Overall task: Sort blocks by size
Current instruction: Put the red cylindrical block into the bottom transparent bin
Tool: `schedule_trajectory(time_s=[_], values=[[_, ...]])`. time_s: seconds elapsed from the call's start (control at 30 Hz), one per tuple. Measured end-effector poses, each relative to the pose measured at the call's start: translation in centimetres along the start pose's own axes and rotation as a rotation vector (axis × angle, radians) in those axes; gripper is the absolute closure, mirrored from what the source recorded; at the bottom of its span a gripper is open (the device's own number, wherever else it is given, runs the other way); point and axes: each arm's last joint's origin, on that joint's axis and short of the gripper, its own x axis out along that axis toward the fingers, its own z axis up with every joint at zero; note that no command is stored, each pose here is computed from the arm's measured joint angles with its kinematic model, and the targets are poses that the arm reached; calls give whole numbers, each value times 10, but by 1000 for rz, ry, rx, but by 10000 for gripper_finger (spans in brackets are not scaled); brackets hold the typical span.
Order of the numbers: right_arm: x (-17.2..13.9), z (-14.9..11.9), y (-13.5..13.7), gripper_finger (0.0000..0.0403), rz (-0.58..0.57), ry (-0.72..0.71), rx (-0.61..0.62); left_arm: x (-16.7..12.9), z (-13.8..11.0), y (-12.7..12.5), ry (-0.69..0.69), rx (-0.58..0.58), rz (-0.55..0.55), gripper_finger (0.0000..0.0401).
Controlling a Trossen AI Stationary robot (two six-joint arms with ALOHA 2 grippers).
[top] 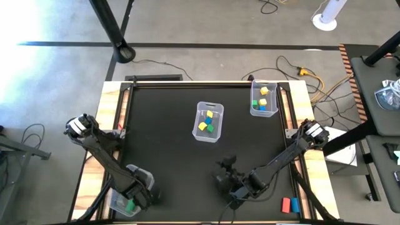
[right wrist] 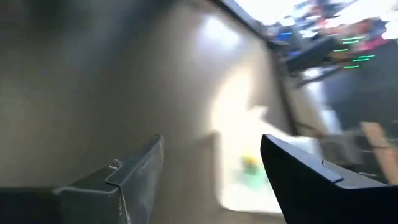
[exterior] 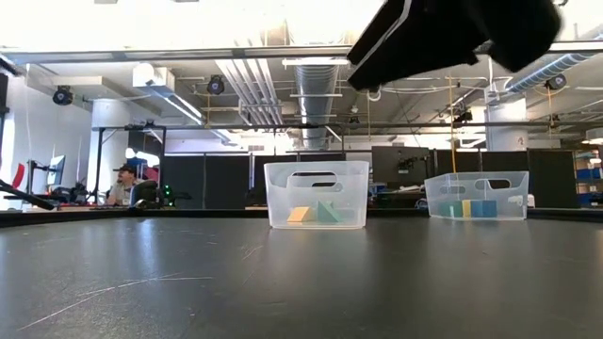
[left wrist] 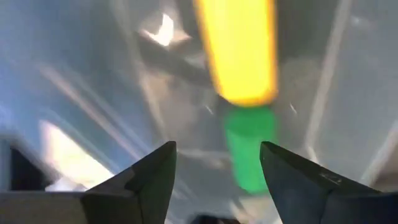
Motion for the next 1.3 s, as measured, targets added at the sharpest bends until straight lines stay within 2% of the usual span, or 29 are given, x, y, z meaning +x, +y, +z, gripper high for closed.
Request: schedule_trajectory(time_s=[0.1, 0.23, 0.3, 0.4, 0.53, 0.67, 0.77, 0.87, 1.07, 1.17, 1.3], values=[[-17, -3, -9, 152, -107, -2, -40, -6, 8, 6, -114, 10, 53, 186], [-46, -6, -26, 159, -46, 13, -14, -9, 15, 1, -281, 187, 10, 187], [-58, -7, -36, 159, 37, 25, 40, -12, 16, -3, -375, 286, -22, 187], [-72, -4, -51, 153, 258, 59, 169, -23, 12, -10, -499, 439, -52, 187], [-80, -4, -53, 137, 521, 161, 328, -52, 1, -18, -639, 603, -74, 187], [-87, -10, -45, 125, 634, 304, 449, -84, -11, -17, -741, 685, -46, 187], [-91, -20, -36, 119, 628, 458, 535, -97, -13, -14, -803, 732, 0, 187], [-97, -31, -24, 117, 571, 578, 592, -101, -6, -18, -844, 807, 28, 190], [-114, -52, 0, 118, 509, 830, 641, -89, 29, -37, -856, 1029, 23, 207], [-120, -60, 7, 112, 470, 993, 706, -77, 46, -38, -786, 1060, 19, 216], [-129, -69, 19, 106, 480, 1207, 739, -51, 64, -28, -642, 1040, 49, 224]])
